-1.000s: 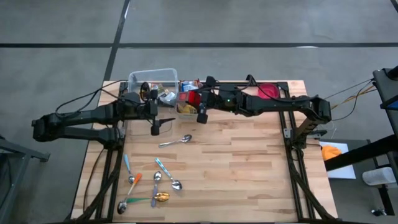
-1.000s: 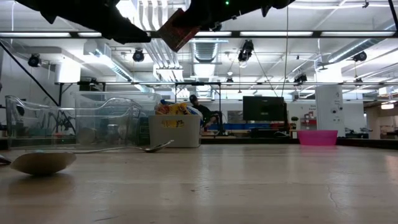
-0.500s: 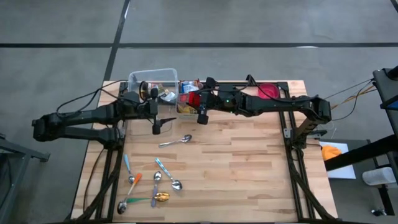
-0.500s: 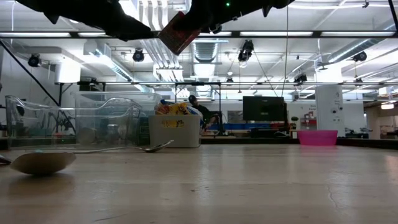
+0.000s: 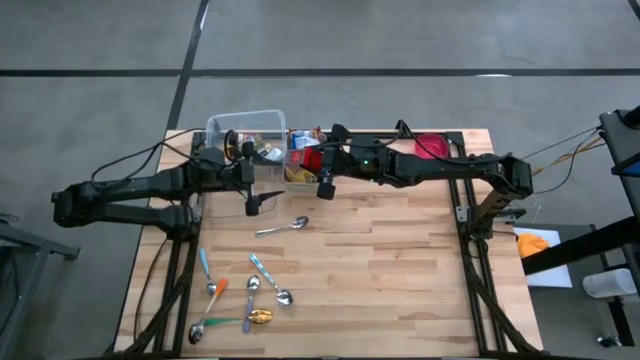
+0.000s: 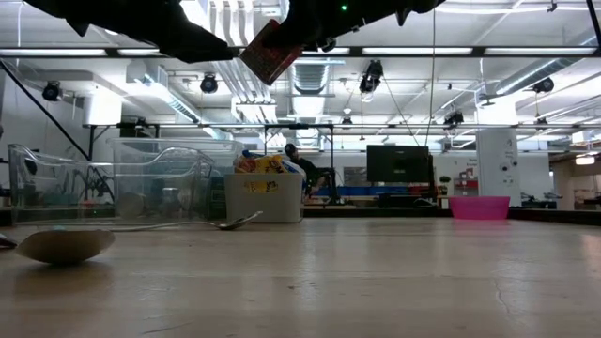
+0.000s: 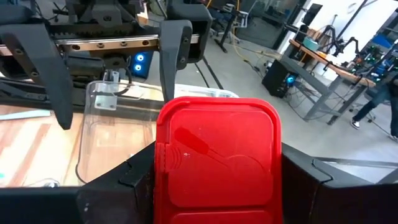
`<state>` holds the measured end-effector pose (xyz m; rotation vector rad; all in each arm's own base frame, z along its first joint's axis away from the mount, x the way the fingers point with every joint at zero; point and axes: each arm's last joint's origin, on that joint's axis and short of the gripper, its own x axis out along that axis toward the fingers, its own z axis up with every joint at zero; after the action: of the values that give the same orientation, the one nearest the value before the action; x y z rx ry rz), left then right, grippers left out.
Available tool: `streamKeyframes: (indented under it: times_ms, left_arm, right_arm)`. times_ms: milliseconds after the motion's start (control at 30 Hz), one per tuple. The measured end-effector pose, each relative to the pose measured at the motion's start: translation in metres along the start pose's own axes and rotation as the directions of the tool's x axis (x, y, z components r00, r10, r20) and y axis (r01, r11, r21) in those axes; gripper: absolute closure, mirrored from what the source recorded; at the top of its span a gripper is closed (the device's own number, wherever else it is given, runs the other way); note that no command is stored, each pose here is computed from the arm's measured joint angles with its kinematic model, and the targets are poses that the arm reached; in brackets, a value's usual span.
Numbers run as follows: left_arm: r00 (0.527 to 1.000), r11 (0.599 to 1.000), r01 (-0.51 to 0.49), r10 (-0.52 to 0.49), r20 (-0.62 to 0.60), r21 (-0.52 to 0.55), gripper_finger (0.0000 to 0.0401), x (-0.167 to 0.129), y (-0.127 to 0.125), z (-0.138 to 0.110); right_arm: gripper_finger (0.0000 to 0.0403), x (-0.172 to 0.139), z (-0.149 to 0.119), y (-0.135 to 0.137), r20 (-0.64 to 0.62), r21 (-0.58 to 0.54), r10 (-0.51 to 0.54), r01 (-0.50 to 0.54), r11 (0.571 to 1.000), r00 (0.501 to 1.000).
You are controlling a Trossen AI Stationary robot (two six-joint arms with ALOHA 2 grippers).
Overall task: Pick & Place Food Item
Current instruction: Put the red seasoning can into the white bin
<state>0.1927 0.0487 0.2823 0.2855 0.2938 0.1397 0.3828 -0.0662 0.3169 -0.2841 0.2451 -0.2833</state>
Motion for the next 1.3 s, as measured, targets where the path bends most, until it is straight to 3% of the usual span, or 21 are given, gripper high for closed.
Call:
streamKeyframes:
  times_ms: [167, 367, 600, 833, 1300]
  left_arm:
    - [0.999, 0.999, 0.011, -0.012, -0.035, -0.041, 0.0077, 0.0, -0.001, -0.003]
    - [0.998, 0.997, 0.017, -0.022, -0.059, -0.076, 0.0098, 0.0, -0.002, -0.006]
    - [0.999, 0.997, 0.013, -0.016, -0.044, -0.073, 0.0101, 0.0, -0.002, -0.004]
    - [0.998, 0.998, -0.004, 0.007, 0.058, -0.063, 0.0101, 0.0, 0.001, 0.005]
    - [0.998, 0.998, -0.005, 0.009, 0.062, -0.065, 0.0102, 0.0, 0.002, 0.006]
  right_arm:
    - [0.0184, 0.0, 0.0, 0.001, 0.005, 0.0, 0.02, -0.02, 1.0, 1.0]
    - [0.0184, -0.001, 0.005, 0.006, 0.089, 0.011, 0.198, -0.2, 0.98, 0.976]
    - [0.0184, -0.001, 0.005, 0.004, 0.095, 0.019, 0.185, -0.188, 0.982, 0.978]
    - [0.0184, 0.007, 0.003, 0.008, 0.15, 0.008, 0.209, -0.213, 0.977, 0.966]
    - [0.0184, 0.017, -0.001, 0.011, 0.178, -0.017, 0.198, -0.198, 0.98, 0.964]
